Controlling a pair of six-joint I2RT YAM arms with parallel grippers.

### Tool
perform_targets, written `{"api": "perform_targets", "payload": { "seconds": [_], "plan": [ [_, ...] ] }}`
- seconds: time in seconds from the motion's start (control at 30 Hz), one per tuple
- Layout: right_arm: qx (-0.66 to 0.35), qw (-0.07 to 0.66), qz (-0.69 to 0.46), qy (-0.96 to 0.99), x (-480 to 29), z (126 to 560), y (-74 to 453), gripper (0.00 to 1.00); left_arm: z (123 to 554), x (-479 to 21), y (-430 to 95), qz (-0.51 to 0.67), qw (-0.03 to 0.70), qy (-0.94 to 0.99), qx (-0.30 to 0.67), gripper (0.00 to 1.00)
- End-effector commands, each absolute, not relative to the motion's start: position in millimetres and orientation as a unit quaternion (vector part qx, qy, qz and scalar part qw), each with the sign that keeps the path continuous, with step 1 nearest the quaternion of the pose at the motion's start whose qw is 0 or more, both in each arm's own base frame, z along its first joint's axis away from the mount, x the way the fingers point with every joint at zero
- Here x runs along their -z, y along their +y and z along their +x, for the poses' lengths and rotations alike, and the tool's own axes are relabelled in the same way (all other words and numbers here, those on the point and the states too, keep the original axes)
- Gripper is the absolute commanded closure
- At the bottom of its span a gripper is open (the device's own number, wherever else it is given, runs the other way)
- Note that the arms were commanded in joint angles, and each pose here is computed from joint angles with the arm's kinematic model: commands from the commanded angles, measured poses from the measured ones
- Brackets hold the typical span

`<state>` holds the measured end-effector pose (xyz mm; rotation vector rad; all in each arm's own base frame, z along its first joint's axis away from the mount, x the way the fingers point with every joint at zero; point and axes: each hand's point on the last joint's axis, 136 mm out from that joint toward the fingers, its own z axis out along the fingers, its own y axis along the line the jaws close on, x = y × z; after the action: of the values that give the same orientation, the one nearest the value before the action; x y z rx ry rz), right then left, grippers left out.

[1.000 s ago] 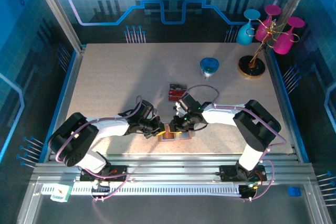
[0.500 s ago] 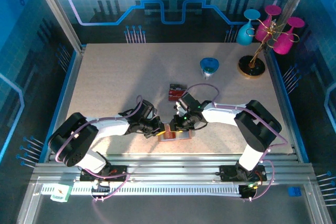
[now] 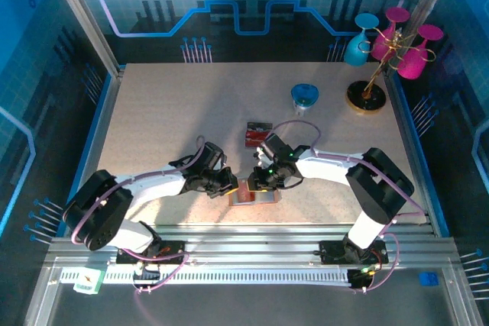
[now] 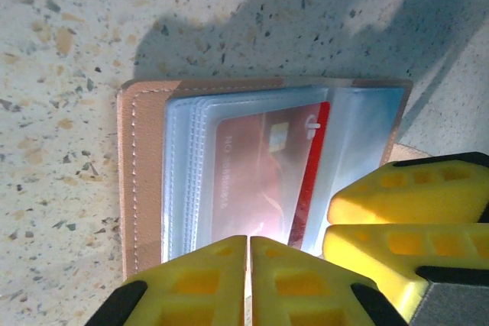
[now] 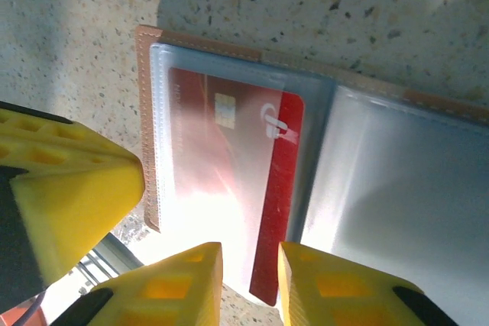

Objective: Take the credit cards out of the card holder

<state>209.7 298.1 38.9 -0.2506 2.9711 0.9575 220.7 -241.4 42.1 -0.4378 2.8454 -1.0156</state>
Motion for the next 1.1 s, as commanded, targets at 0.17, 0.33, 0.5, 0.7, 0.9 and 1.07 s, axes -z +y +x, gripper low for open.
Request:
{"api": "perform_targets", "payload": {
  "seconds": [0.17,0.33,0.5,0.7,0.9,1.07],
  "plan": [
    [-0.340,0.011,-0.090,0.936,-46.9,221.0,320.0,0.74,216.8,-35.6,-243.0,-0.130,0.031,0.937,0.322,0.94],
    [-0.337,0.011,-0.088,0.937,-42.2,225.1,320.4,0.74,213.5,-29.7,-239.1,-0.132,0.027,0.941,0.312,0.96],
    [-0.312,0.008,-0.087,0.946,-32.5,225.8,311.9,0.74,211.0,-24.5,-236.6,-0.132,0.023,0.943,0.305,0.96],
    [-0.299,0.004,-0.083,0.951,-25.5,223.8,305.0,0.74,210.4,-22.3,-234.9,-0.131,0.024,0.945,0.300,0.96],
    [-0.294,0.010,-0.082,0.952,-31.9,222.5,300.9,0.74,209.3,-19.5,-234.5,-0.131,0.019,0.946,0.297,0.96],
    [-0.292,0.013,-0.082,0.953,-35.3,223.0,300.3,0.74,209.2,-17.5,-235.3,-0.129,0.015,0.947,0.295,0.96]
  ]
}}
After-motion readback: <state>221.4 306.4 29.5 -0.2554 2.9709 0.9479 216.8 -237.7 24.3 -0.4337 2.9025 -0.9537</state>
